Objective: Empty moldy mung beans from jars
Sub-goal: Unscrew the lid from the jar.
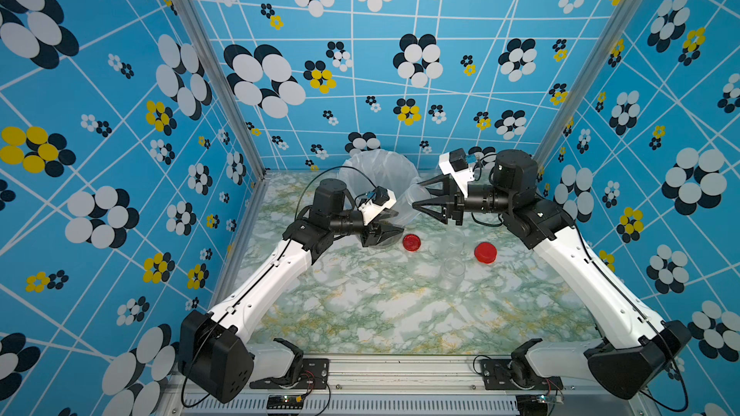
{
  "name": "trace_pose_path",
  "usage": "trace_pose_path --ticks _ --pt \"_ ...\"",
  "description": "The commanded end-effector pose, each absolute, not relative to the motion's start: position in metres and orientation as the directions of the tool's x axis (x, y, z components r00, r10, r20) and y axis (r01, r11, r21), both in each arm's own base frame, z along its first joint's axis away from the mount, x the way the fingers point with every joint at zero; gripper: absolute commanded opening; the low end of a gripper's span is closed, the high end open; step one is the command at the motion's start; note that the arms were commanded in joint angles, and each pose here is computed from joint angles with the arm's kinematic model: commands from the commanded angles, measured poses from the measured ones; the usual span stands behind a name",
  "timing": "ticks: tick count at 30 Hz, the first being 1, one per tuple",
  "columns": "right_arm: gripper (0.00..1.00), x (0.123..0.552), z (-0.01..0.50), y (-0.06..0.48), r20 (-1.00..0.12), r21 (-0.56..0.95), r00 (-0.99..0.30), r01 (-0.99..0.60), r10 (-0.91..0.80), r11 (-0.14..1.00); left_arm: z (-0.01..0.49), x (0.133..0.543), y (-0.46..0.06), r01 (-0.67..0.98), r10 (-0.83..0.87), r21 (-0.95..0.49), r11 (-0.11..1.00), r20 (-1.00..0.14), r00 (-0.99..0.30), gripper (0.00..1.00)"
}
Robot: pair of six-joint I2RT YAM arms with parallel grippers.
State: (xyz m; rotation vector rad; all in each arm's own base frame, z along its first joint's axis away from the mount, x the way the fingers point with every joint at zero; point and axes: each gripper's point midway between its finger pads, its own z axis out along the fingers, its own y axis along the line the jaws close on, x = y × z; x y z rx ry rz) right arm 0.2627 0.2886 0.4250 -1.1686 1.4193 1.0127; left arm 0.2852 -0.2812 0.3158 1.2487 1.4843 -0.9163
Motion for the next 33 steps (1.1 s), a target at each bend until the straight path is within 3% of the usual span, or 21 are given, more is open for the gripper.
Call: trace_pose_path --ticks 1,6,11,16,19,26,33 --pt "0.00 0.201 0.413 0.284 -0.978 0.020 -0.005 -0.997 -0.209 -0.070 0.320 0.322 -0.252 0.922 0.251 -0.173 0.347 -0.930 -0.269 0.34" --pt "0.00 0.204 0.412 0.286 -0.974 0.037 -0.017 -0.996 -0.225 -0.084 0.311 0.320 -0.255 0.913 0.308 -0.163 0.375 -0.906 -0.288 0.38" --pt "0.00 0.206 0.430 0.291 -0.985 0.019 -0.010 -0.999 -0.173 -0.051 0.311 0.315 -0.263 0.909 0.334 -0.094 0.407 -0.910 -0.244 0.67" --pt "0.00 0.206 0.453 0.297 -0.993 0.001 -0.002 -1.000 -0.119 0.008 0.318 0.318 -0.270 0.882 0.328 -0.035 0.469 -0.921 -0.211 0.80" --pt "0.00 0.207 0.470 0.298 -0.998 0.002 -0.006 -0.999 -0.070 0.053 0.324 0.317 -0.274 0.863 0.309 -0.002 0.505 -0.933 -0.183 0.81" --pt "0.00 0.224 0.484 0.293 -0.998 0.042 -0.052 -0.975 -0.040 0.218 0.350 0.313 -0.269 0.774 0.285 0.125 0.620 -0.956 -0.074 1.00" --pt "0.00 0.255 0.490 0.287 -0.990 0.117 -0.138 -0.914 -0.028 0.389 0.374 0.318 -0.249 0.636 0.276 0.214 0.741 -0.961 0.001 0.99"
